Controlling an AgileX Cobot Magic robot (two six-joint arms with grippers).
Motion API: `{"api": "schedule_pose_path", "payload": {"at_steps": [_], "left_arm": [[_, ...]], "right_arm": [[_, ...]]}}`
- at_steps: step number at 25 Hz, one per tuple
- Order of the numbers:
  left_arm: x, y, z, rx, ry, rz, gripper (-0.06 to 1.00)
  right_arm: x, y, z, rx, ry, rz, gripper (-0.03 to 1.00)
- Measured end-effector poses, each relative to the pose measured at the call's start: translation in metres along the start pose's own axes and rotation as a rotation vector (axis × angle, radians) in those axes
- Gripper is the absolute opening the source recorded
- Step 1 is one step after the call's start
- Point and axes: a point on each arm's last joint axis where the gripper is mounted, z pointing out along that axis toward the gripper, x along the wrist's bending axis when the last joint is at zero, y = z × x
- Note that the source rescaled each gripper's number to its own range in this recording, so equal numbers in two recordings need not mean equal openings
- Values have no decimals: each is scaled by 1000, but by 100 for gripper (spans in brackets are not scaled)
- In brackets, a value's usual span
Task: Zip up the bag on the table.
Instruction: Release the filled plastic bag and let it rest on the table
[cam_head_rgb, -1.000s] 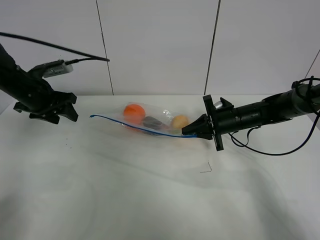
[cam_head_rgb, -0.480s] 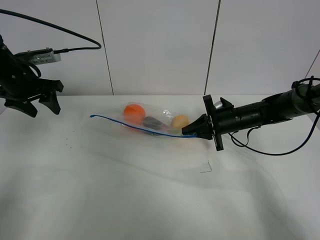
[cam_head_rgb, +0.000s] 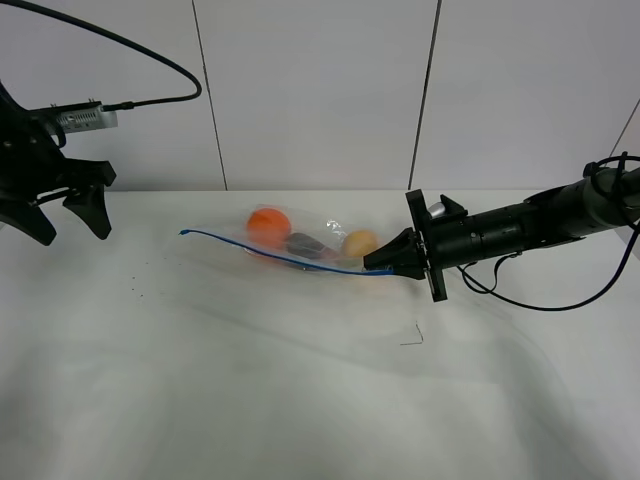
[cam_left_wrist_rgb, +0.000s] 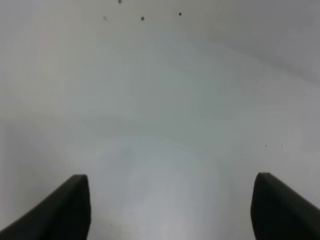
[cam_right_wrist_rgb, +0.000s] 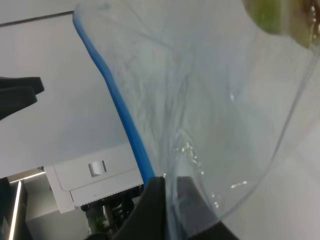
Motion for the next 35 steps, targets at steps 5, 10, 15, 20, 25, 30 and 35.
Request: {"api": "schedule_pose_path", "payload": {"at_steps": [5,10,15,20,25,30,35], "left_arm": [[-1,-11,-23,-55,2,70,96],[-2,-48,-39,-61,5,74,96],[-2,-108,-40,-22,7,78,96],[-2,-169,-34,-2,6,77,96],[-3,-212,-34,-65,9,82,96],[-3,-239,-36,-197,16,86,96],[-2,-261,-28,-239,19,88,96]], "right_arm": [[0,0,0,0,0,0,0],[0,0,0,0,0,0,0],[0,0,0,0,0,0,0],[0,0,0,0,0,0,0],[0,0,0,0,0,0,0],[0,0,0,0,0,0,0],[0,0,0,0,0,0,0]]}}
